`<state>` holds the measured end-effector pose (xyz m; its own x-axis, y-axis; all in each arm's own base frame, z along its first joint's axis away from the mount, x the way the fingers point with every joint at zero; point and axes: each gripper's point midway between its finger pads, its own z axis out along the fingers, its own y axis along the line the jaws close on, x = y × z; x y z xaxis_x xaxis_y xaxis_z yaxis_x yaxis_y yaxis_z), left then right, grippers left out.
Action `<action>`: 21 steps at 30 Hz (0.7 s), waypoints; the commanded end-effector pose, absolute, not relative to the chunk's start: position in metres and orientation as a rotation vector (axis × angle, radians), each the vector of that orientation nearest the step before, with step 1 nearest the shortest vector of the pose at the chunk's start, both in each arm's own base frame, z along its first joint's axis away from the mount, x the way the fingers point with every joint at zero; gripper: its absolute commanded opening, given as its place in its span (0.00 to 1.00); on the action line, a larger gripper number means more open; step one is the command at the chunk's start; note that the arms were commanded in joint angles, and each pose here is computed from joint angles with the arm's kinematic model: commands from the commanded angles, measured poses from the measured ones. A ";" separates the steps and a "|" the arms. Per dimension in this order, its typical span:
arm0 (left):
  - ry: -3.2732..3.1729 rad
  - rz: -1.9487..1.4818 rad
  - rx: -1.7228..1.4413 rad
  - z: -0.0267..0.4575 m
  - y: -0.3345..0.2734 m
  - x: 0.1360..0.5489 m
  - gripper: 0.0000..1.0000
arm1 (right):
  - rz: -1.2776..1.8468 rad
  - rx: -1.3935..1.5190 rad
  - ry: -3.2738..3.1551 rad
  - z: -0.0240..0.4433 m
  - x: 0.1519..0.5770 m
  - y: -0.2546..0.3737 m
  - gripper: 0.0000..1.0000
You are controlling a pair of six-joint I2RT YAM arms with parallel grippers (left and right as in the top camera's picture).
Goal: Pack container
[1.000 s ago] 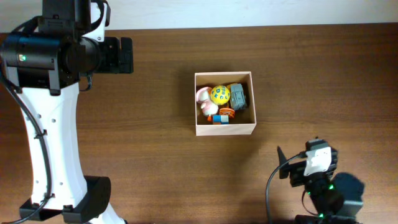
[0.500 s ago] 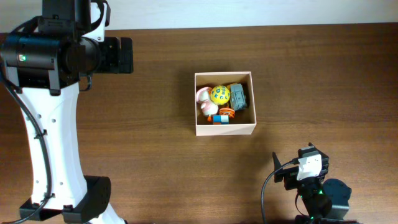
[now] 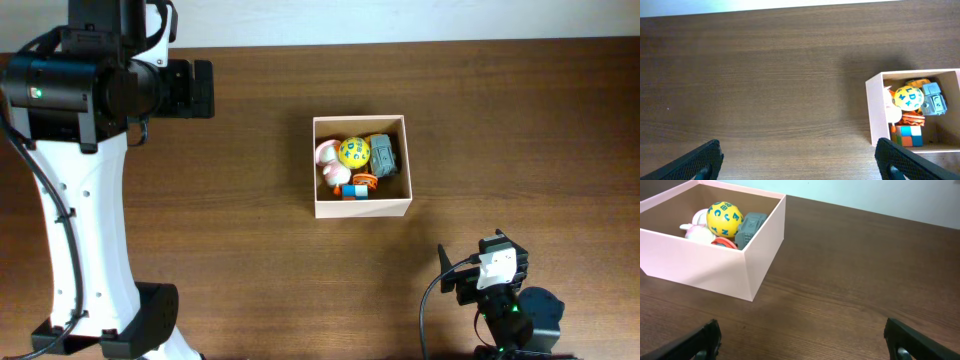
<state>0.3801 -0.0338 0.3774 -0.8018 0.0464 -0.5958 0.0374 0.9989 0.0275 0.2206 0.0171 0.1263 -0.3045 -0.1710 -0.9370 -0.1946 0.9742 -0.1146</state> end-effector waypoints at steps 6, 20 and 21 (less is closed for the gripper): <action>2.510 0.021 0.036 0.375 -0.032 0.381 0.99 | 0.029 -0.284 1.878 0.126 0.220 0.020 0.99; 2.425 0.087 0.024 0.394 -0.022 0.384 0.99 | 0.029 -0.284 1.878 0.126 0.220 0.020 0.99; 2.389 0.086 0.018 0.400 -0.022 0.387 0.99 | 0.029 -0.284 1.878 0.126 0.220 0.020 0.99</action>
<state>0.3892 -0.0310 0.3841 -0.7736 0.0439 -0.6322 0.0224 0.9989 0.0419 0.2206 0.0171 0.1263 -0.3045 -0.1714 -0.9370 -0.1947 0.9741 -0.1149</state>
